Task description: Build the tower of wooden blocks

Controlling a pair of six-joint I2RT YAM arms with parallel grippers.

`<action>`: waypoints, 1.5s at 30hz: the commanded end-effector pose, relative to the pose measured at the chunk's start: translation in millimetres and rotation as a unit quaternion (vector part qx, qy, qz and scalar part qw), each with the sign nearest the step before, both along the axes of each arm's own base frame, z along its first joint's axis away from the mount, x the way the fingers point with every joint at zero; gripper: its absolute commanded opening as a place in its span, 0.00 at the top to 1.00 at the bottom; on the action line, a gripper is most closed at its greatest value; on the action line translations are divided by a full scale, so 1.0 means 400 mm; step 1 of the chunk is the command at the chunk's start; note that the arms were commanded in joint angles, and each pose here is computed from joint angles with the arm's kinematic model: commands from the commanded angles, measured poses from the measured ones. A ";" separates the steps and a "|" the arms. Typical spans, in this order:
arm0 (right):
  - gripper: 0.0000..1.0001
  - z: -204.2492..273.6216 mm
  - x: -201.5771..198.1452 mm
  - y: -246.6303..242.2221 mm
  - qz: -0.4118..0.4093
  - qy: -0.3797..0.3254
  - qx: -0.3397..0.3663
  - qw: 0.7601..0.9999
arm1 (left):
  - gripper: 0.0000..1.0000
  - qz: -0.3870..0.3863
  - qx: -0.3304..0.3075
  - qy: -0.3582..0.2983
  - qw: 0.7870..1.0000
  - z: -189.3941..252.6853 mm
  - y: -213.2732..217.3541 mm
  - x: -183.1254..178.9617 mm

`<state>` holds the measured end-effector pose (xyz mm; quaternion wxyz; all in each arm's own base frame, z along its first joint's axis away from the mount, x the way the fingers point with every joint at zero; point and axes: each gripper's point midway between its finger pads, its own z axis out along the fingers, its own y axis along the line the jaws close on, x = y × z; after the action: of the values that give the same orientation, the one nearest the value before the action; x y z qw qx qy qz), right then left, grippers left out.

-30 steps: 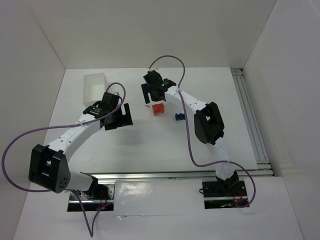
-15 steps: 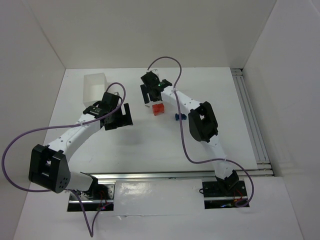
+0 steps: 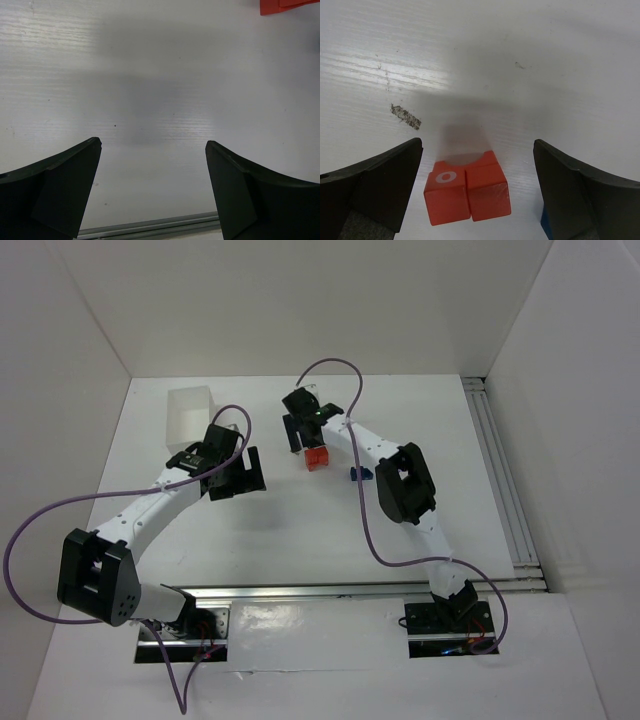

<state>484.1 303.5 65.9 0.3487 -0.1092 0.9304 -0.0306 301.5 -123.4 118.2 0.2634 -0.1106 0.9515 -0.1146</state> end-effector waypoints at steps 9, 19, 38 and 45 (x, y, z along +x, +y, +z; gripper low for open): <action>0.01 0.030 -0.016 -0.004 -0.007 -0.008 0.001 1.000 | 0.01 0.002 0.002 -0.003 1.000 -0.002 -0.001 0.005; 0.01 0.040 -0.013 -0.018 -0.011 -0.012 0.004 1.000 | 0.01 0.002 0.002 -0.003 1.000 -0.002 -0.001 0.005; 0.01 0.081 0.017 -0.022 -0.021 -0.029 0.025 0.999 | 0.01 0.002 0.002 -0.003 1.000 -0.002 -0.001 0.005; 0.01 0.071 0.012 -0.026 -0.021 -0.025 0.021 0.999 | 0.01 0.002 0.002 -0.003 1.000 -0.002 -0.001 0.005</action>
<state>477.8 290.8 48.6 0.3294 -0.1048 0.9374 -0.0425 301.5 -123.4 118.2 0.2634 -0.1106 0.9515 -0.1146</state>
